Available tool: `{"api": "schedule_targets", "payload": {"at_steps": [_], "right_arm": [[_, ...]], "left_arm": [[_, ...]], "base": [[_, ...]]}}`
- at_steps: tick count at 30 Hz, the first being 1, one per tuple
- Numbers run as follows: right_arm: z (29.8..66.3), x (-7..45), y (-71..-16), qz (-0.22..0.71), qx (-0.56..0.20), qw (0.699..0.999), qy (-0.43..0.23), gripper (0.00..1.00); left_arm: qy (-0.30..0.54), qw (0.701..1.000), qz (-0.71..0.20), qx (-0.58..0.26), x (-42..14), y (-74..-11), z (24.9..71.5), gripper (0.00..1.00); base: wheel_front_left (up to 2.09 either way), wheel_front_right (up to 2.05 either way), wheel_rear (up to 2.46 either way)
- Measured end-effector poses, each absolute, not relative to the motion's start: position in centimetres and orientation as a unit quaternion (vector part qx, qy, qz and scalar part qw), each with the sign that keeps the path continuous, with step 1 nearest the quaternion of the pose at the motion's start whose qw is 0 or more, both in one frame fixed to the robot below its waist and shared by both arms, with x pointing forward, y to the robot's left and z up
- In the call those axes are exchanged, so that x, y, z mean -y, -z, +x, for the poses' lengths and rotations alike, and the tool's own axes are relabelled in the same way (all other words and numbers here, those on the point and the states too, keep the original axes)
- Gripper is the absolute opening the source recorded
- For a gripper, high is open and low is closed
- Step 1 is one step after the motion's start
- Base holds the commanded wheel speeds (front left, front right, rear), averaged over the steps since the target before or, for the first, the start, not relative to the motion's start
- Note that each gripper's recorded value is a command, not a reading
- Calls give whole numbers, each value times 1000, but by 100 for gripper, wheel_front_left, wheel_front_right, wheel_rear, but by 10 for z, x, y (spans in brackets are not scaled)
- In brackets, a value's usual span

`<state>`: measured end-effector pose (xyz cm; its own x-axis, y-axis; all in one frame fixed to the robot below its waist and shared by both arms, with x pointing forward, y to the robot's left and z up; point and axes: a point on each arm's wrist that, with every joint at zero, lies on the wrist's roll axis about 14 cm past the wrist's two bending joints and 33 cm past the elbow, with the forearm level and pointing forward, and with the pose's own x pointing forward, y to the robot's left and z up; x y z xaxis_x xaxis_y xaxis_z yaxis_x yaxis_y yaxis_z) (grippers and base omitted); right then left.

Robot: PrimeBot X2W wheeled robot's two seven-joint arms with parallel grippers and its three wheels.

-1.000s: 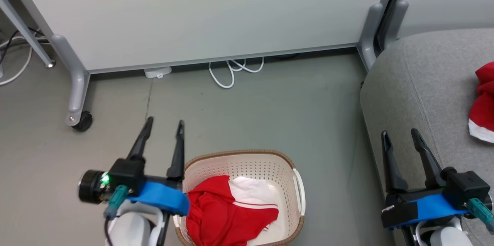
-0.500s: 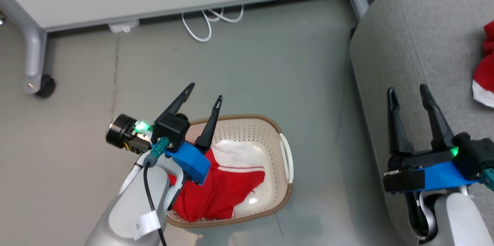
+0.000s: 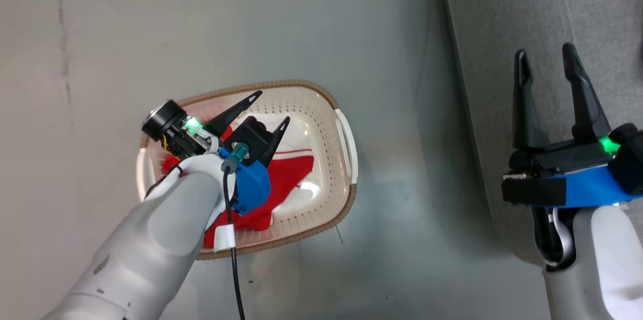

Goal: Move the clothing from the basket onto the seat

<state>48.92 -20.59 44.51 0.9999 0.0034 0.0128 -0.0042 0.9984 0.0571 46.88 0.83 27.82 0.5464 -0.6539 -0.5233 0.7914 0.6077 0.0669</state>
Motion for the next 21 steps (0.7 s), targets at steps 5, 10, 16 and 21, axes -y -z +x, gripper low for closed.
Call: {"api": "schedule_targets", "payload": {"at_steps": [5,10,16,21], "right_arm": [[500,211,-423,22,-11,1000,2,100],[509,213,-402,16,-27,1000,2,100],[518,214,-380,9,-39,999,0,100],[524,207,-362,4,-48,999,-13,100]], "left_arm": [[449,825,181,-292,-10,-224,454,100],[462,778,221,-364,-23,-175,438,100],[463,725,255,-441,-39,-126,419,100],[464,683,277,-491,-54,-93,403,100]], "base": [[0,0,0],[0,0,0],[0,0,0],[0,0,0]]}}
